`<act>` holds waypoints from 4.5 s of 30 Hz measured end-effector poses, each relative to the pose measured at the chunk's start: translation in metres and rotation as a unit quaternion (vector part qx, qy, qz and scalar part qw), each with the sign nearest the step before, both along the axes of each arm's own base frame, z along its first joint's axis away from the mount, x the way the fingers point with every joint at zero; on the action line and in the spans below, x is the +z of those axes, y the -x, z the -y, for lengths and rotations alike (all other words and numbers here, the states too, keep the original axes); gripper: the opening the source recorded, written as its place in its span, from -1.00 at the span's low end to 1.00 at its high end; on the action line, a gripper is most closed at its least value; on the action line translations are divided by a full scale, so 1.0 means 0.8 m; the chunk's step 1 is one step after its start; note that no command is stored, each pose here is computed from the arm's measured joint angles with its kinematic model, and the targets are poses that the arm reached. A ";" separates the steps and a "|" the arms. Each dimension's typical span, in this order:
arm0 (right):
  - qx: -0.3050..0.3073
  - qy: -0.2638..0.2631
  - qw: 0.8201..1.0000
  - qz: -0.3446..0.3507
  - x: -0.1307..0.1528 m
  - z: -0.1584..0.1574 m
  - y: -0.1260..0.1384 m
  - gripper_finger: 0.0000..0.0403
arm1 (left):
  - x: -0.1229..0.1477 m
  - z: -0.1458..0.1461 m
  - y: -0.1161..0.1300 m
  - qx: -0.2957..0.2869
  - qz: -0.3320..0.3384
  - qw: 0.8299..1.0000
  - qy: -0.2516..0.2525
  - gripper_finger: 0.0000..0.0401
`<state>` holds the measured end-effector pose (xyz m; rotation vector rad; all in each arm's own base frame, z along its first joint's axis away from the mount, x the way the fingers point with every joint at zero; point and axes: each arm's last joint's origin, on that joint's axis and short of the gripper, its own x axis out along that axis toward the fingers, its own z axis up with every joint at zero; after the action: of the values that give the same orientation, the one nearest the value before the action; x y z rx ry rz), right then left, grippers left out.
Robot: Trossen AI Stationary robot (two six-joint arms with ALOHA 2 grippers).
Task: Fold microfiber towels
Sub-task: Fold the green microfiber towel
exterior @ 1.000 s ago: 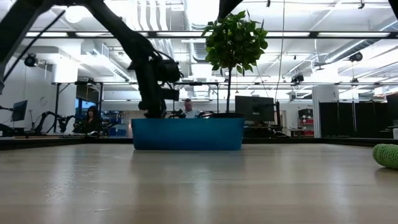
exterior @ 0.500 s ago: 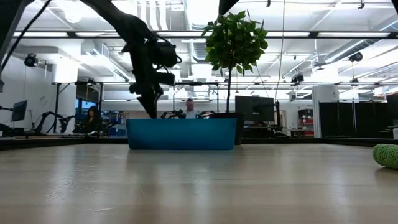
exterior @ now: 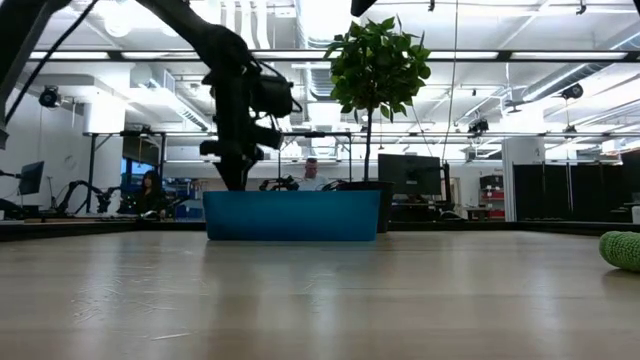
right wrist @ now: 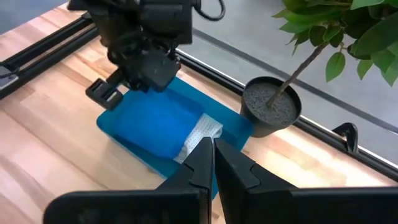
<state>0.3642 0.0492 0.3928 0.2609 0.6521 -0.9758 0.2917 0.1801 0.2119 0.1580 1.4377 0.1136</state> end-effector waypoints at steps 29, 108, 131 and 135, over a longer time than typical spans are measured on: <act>0.148 -0.024 0.985 0.087 -0.029 -0.140 0.097 -0.96 | 0.109 0.112 0.059 0.049 0.364 0.924 0.109 -1.00; 0.501 -0.476 0.713 -0.118 -0.293 -0.053 0.246 -0.22 | 0.012 0.288 0.095 0.072 0.513 0.821 0.242 -1.00; 0.504 -0.457 0.726 -0.105 -0.276 -0.061 0.229 -0.96 | 0.013 0.271 0.092 0.097 0.529 0.813 0.224 -1.00; 0.484 -0.451 0.740 -0.120 -0.280 -0.058 0.232 -0.95 | 0.013 0.271 0.092 0.097 0.529 0.813 0.223 -1.00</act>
<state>0.1782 0.0958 0.1686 0.5688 1.2995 0.4025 0.2183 -0.0365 0.2225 -0.4043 0.3184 0.0128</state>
